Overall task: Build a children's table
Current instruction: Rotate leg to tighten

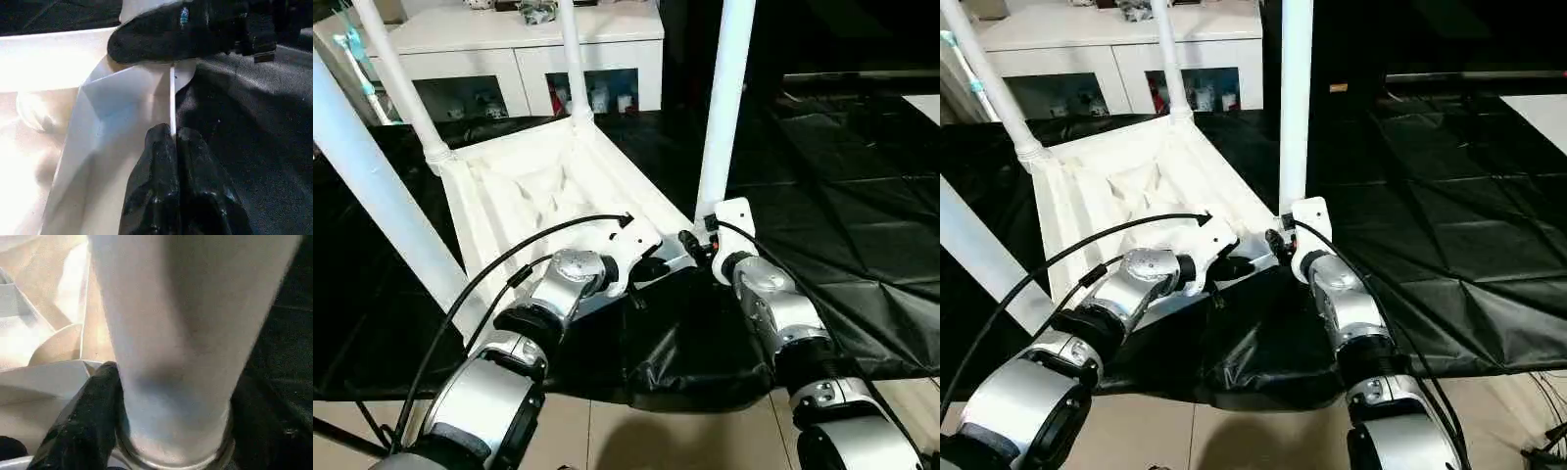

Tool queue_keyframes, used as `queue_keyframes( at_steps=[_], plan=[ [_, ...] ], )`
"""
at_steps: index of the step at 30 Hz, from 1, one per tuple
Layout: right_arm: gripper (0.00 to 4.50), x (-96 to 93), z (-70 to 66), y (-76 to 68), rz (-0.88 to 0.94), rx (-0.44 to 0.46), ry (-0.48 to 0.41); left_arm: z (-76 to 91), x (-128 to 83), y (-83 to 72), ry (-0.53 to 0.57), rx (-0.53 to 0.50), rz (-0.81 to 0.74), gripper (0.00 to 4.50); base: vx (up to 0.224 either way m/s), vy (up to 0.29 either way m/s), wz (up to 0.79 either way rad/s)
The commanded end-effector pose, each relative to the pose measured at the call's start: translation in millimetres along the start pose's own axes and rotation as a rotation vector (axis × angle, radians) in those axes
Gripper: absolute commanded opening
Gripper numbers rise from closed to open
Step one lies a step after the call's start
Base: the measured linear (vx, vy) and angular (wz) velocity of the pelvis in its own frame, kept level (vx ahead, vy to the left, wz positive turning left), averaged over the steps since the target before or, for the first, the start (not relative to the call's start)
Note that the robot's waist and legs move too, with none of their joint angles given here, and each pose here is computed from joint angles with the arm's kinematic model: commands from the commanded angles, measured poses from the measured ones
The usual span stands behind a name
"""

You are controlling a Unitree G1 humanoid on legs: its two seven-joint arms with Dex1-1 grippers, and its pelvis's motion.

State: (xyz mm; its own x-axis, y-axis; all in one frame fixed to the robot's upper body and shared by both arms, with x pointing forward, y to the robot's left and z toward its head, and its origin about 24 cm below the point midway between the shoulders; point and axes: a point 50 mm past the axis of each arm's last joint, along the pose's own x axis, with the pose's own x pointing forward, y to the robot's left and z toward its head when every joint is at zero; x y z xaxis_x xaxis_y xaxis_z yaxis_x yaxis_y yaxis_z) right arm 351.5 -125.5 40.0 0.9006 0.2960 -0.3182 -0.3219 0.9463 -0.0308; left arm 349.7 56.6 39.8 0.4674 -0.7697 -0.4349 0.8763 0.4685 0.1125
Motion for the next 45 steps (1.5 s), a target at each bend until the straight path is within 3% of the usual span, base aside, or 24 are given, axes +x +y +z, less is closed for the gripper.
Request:
queue_keyframes(
  at_steps=[1,6,7,13,14,17,24,26,28,32,34,38,45],
  plan=[
    [3.56,0.8,-1.8,12.8,0.075,0.018,-0.007,-0.9,4,-3.7,0.018,0.027,-0.011,0.00,0.000,0.000,0.00],
    [3.90,-5.8,3.7,2.2,0.088,-0.010,-0.062,-3.1,2,-3.0,0.017,0.022,-0.018,0.00,0.000,0.000,0.00],
    [3.90,-10.5,6.7,-5.1,0.095,-0.063,-0.084,-2.9,2,-2.8,0.013,0.028,-0.018,0.00,0.000,0.000,0.00],
    [3.90,-32.6,10.2,-30.9,0.229,-0.111,-0.117,-0.1,2,-4.0,-0.019,0.054,-0.031,0.00,0.000,0.000,0.00],
    [3.90,-44.8,8.8,-39.0,0.292,-0.152,-0.115,1.7,2,-4.5,-0.035,0.067,-0.037,0.00,0.000,0.000,0.00],
    [3.90,-57.4,6.0,-48.0,0.342,-0.168,-0.100,2.3,2,-4.6,-0.044,0.068,-0.038,0.00,0.000,0.000,0.00],
    [3.90,-80.9,-5.6,-61.1,0.432,-0.217,-0.010,3.5,0,-3.9,-0.088,0.070,-0.027,0.00,0.000,0.000,0.00],
    [3.96,-82.4,-7.6,-56.7,0.459,-0.224,-0.004,2.8,-6,-5.5,-0.123,-0.009,-0.113,0.44,0.000,0.000,0.00],
    [3.96,-80.4,-6.9,-51.6,0.471,-0.220,-0.013,2.9,-8,-6.0,-0.138,-0.036,-0.135,0.58,0.000,0.000,0.00],
    [3.96,-73.4,-4.7,-37.8,0.499,-0.207,-0.036,3.6,-15,-7.4,-0.179,-0.063,-0.172,0.82,0.000,0.000,0.00],
    [3.96,-64.6,-1.8,-24.4,0.522,-0.200,-0.052,0.6,-25,-8.9,-0.200,-0.064,-0.202,0.96,0.000,0.000,0.00],
    [3.96,-57.2,1.5,-13.8,0.553,-0.201,-0.060,-1.8,-39,-14.0,-0.229,-0.077,-0.231,1.34,0.000,0.000,0.00],
    [3.96,-56.4,1.0,-10.3,0.580,-0.223,-0.046,-1.8,-50,-13.6,-0.245,-0.078,-0.191,1.83,0.000,0.000,0.00]
  ],
)
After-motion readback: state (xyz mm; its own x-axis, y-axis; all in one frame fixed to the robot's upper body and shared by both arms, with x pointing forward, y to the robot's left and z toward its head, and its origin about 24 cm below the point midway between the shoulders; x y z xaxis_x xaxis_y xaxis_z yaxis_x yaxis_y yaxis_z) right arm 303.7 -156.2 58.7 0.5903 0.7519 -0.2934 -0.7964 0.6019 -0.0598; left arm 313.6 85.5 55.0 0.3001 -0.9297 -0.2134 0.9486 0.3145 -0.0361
